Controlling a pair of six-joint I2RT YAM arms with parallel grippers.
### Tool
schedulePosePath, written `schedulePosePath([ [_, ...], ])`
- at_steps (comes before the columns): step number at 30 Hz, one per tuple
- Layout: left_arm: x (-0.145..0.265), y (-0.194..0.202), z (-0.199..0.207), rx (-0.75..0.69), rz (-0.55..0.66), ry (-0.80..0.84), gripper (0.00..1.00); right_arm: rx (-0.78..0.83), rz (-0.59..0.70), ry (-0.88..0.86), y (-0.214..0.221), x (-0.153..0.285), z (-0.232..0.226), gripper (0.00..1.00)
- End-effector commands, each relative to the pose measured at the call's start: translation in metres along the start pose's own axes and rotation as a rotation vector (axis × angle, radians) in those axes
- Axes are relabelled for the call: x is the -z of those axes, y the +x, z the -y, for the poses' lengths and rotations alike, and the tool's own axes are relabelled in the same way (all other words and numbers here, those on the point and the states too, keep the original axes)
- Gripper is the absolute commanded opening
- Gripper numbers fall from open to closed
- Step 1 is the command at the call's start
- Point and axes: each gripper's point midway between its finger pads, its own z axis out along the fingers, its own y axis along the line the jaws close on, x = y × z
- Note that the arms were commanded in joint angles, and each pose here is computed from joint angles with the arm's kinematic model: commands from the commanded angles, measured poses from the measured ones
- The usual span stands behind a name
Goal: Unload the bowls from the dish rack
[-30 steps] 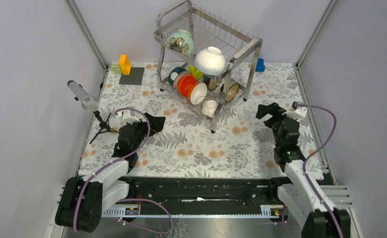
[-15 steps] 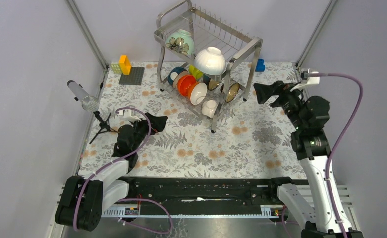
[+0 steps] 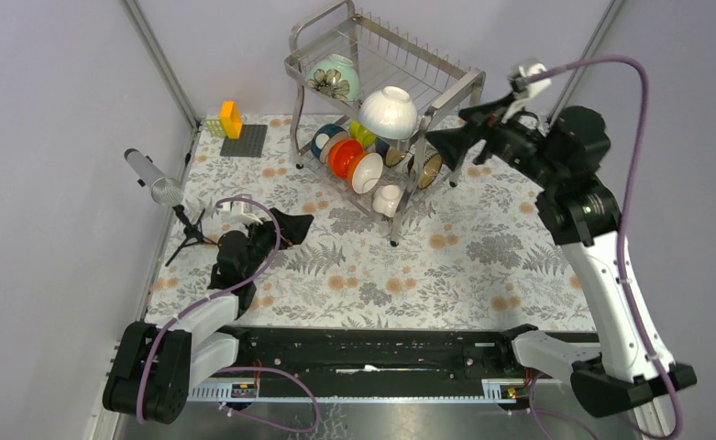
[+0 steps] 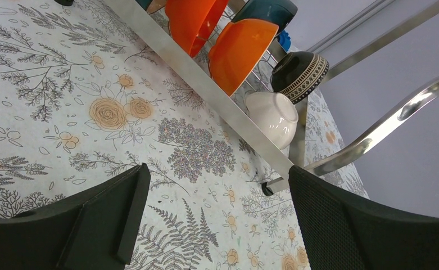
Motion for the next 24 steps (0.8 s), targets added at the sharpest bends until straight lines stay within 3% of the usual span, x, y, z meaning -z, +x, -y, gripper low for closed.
schedulePosePath([
  [1, -0.002, -0.009, 0.014, -0.020, 0.030, 0.064, 0.99, 0.132, -0.034, -0.040, -0.013, -0.024, -0.023, 1.00],
  [8, -0.003, -0.009, 0.015, -0.027, 0.028, 0.069, 0.99, 0.329, -0.073, -0.029, -0.015, -0.072, -0.047, 1.00],
  [17, -0.003, -0.009, 0.016, -0.034, 0.025, 0.067, 0.99, 0.795, -0.262, 0.101, 0.030, -0.117, -0.043, 1.00],
  [24, -0.004, -0.008, 0.015, -0.031, 0.018, 0.066, 0.99, 0.872, -0.315, 0.171, 0.045, -0.127, -0.028, 1.00],
])
